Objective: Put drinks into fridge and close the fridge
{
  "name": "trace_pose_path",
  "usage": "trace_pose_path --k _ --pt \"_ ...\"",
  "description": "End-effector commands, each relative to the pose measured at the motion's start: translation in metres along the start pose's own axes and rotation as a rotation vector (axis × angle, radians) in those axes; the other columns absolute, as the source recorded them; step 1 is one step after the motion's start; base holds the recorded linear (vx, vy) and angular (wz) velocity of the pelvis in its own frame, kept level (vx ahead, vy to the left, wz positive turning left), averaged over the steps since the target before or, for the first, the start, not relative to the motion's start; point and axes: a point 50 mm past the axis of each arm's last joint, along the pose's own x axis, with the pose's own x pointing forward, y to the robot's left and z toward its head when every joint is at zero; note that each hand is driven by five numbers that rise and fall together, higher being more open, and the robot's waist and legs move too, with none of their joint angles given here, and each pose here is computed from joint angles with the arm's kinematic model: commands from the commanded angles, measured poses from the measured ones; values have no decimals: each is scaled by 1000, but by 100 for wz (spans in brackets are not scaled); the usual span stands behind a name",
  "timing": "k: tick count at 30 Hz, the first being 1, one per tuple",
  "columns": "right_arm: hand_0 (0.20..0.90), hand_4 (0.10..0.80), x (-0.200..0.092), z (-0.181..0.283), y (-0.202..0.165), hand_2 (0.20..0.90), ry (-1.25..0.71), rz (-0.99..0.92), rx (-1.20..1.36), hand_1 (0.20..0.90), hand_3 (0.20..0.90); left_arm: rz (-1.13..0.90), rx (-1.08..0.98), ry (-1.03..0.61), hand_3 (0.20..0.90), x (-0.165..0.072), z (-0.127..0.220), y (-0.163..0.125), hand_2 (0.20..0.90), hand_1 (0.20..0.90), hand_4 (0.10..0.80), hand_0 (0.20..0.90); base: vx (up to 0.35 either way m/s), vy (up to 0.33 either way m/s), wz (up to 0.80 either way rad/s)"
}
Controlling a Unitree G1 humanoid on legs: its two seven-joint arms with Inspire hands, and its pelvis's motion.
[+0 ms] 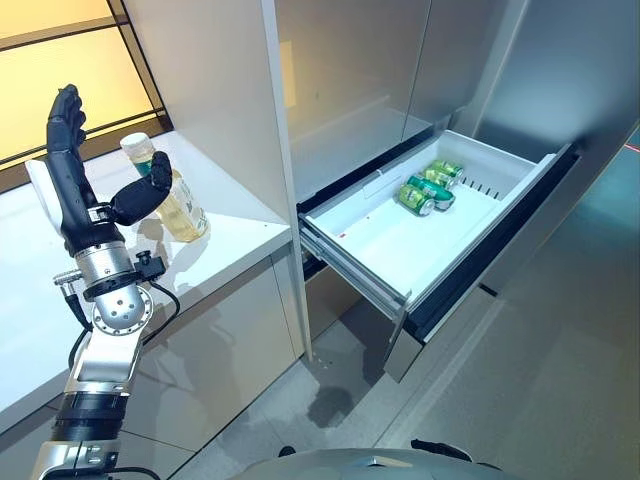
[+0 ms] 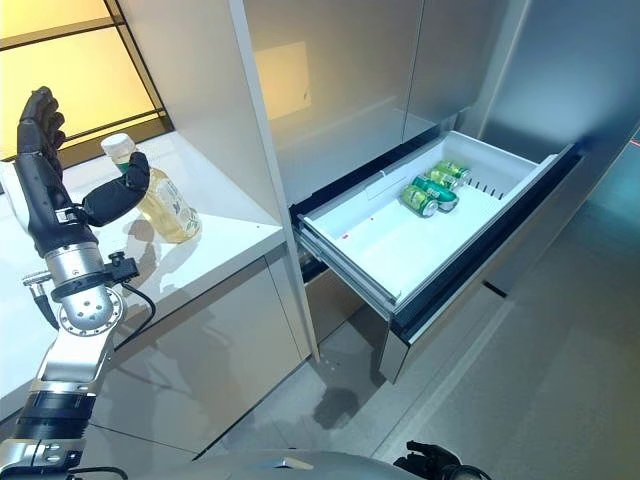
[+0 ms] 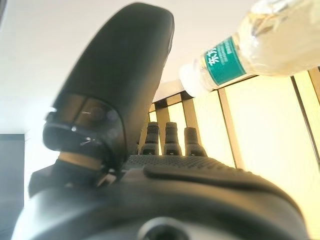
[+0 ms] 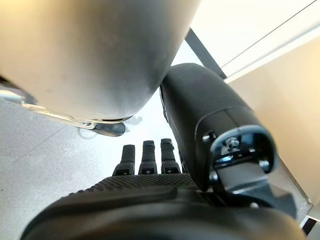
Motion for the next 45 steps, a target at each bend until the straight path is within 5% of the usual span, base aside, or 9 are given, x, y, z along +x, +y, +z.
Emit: trace_pose_path --k 1,12,25,45 --pt "900 800 0 3 0 900 -1 9 4 900 900 125 9 -160 900 30 27 17 900 900 800 900 0 0 0" --pt "900 800 0 5 -2 900 2 5 3 900 900 121 21 12 900 28 3 16 900 900 800 900 0 0 0" --pt "900 800 0 8 -5 900 9 1 -3 900 900 -2 -209 240 900 20 -16 -1 900 900 800 900 0 0 0" --pt "900 800 -1 9 -9 900 14 1 -27 900 900 -75 -633 315 900 13 -14 -15 900 900 800 900 0 0 0"
